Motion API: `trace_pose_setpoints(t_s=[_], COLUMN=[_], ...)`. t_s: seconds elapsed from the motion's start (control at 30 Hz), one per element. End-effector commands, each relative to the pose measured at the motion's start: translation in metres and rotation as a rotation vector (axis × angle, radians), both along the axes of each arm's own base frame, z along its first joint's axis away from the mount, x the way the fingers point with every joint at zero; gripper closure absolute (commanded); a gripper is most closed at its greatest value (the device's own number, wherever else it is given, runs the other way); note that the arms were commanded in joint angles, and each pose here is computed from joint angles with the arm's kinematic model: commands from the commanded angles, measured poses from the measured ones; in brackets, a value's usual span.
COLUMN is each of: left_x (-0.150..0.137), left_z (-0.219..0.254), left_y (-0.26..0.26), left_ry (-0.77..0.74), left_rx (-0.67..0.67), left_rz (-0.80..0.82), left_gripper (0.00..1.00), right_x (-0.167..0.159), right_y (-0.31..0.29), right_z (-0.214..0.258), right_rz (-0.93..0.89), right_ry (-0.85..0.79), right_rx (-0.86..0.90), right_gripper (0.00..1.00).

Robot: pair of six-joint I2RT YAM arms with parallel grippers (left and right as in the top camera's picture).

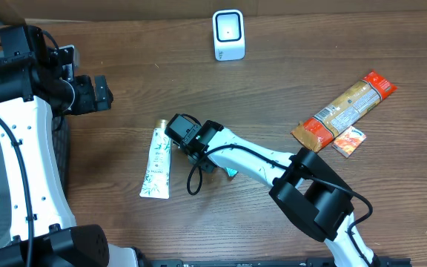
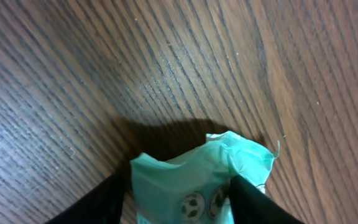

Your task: Scan the item barcode

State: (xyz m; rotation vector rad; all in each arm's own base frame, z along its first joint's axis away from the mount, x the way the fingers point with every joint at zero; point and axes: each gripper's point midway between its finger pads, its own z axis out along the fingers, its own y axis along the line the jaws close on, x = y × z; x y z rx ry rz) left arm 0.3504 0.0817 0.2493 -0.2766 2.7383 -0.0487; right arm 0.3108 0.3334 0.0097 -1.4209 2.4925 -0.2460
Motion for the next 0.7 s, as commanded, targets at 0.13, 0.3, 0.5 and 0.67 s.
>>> trace_pose_setpoints(t_s=[0.13,0.3,0.5,0.67], left_x=[0.002,0.002,0.002,0.002], left_z=[0.006,0.006,0.006,0.006], left_y=[0.000,0.000,0.000,0.000], left_ry=[-0.020,-0.020,-0.020,-0.020], left_rx=[0.011,0.011,0.011,0.011], left_rz=[-0.017,-0.017,-0.017,-0.017], left_gripper=[0.00,0.00,0.00,0.00], right_x=[0.003,0.000,-0.012,-0.032], right_y=[-0.009,-0.011,0.017,0.054], right_z=[-0.019,-0.018,0.037,0.122], right_rz=[-0.026,-0.035,-0.064,-0.011], right_ry=[0.036,0.044,0.170,0.455], right_rx=[-0.031,-0.039,0.158,0.576], right_gripper=[0.74,0.96,0.96,0.96])
